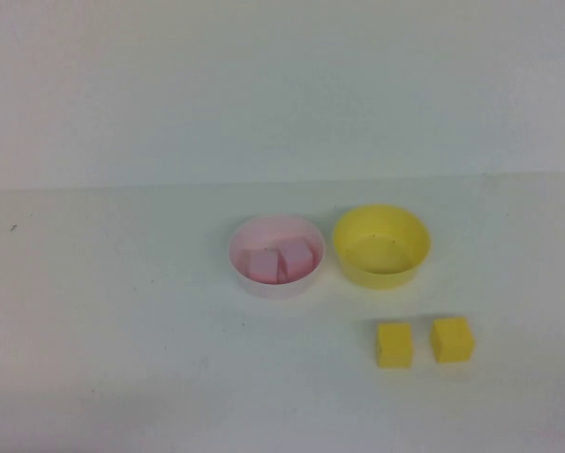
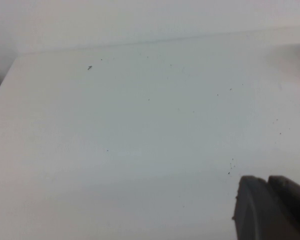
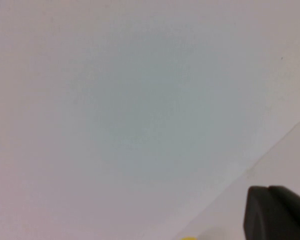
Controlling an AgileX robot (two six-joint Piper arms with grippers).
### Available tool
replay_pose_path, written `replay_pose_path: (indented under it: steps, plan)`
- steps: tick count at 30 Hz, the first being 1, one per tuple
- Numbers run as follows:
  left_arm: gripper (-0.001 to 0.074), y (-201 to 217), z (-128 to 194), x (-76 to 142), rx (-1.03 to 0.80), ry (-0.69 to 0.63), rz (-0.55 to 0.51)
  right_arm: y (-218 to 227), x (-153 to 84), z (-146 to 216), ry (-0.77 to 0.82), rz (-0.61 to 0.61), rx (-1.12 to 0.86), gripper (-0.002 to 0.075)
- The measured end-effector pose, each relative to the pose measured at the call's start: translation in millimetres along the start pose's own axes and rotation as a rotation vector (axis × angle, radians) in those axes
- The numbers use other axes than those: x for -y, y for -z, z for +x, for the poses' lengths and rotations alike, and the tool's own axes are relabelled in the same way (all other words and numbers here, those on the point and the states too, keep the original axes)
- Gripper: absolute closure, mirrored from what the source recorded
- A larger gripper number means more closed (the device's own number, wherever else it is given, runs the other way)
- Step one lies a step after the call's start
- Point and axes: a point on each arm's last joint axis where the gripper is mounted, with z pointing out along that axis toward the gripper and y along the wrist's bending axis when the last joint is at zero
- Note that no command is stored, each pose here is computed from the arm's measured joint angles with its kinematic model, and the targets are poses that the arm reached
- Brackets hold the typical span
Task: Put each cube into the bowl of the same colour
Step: Pick up all the yellow cubes and place them in the yellow bowl
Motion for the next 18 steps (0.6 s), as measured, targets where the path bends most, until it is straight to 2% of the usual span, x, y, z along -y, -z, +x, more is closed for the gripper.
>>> replay_pose_path:
  steps: [3, 9, 15, 18]
  plan:
    - [0.0735, 0.0, 0.0, 0.0, 0.0, 0.0, 0.0, 1.3, -13.5, -7.4, 0.047, -0.043, -0.019, 0.0728]
    - [0.0735, 0.0, 0.0, 0.0, 0.0, 0.0, 0.0, 10.0, -63.2, -35.5, 0.448, -0.206, -0.054, 0.0728]
    - [0.0735, 0.0, 0.0, 0.0, 0.0, 0.0, 0.0, -15.8, -109.0, -51.8, 0.813, -0.32, -0.358, 0.0728]
    - [0.0735, 0.0, 0.0, 0.0, 0.0, 0.0, 0.0, -43.7, -118.6, -57.5, 0.921, -0.295, -0.58, 0.0728]
